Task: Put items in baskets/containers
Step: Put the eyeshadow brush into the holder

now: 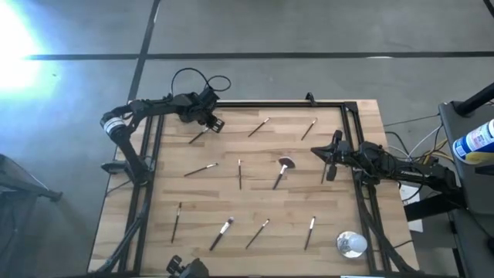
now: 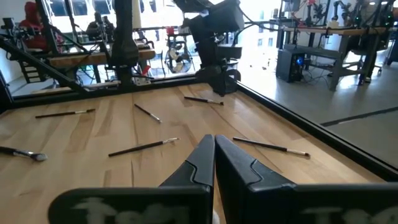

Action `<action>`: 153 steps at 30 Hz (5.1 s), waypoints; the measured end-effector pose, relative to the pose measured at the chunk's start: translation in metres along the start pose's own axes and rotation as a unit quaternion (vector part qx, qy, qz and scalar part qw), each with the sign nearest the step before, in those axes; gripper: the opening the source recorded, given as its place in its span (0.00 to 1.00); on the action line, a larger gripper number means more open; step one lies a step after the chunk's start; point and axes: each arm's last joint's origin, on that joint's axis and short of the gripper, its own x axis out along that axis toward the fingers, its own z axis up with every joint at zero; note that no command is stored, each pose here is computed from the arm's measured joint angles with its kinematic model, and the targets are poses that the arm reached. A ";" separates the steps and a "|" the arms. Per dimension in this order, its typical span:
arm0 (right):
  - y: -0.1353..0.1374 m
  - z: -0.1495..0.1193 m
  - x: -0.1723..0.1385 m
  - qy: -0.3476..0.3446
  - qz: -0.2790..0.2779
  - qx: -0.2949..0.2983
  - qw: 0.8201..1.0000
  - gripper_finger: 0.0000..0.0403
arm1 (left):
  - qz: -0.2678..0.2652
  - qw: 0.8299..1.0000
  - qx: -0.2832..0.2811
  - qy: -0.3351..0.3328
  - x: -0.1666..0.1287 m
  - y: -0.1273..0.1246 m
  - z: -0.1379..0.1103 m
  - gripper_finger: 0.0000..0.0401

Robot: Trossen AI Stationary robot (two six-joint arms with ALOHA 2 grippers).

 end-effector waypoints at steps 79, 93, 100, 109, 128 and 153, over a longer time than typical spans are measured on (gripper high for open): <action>0.000 0.000 0.000 0.000 0.000 0.000 1.000 0.02 | -0.006 0.983 -0.033 -0.183 -0.128 -0.001 0.030 0.00; 0.000 0.000 0.000 0.000 0.000 0.000 1.000 0.02 | 0.118 0.843 -0.136 -0.508 -0.121 0.048 -0.040 0.00; 0.000 0.000 0.000 0.000 0.000 0.000 1.000 0.02 | 0.175 0.839 -0.137 -0.497 -0.101 0.071 -0.055 0.00; 0.000 0.000 0.000 0.000 0.000 0.000 1.000 0.02 | 0.163 0.856 -0.159 -0.465 -0.060 0.074 -0.090 0.00; 0.000 0.000 0.000 0.000 0.000 0.000 1.000 0.02 | 0.077 0.882 -0.124 -0.448 -0.054 0.069 -0.094 0.13; 0.000 0.000 0.000 0.000 0.000 0.000 1.000 0.02 | -0.295 0.804 0.084 -0.509 -0.078 -0.018 -0.113 0.01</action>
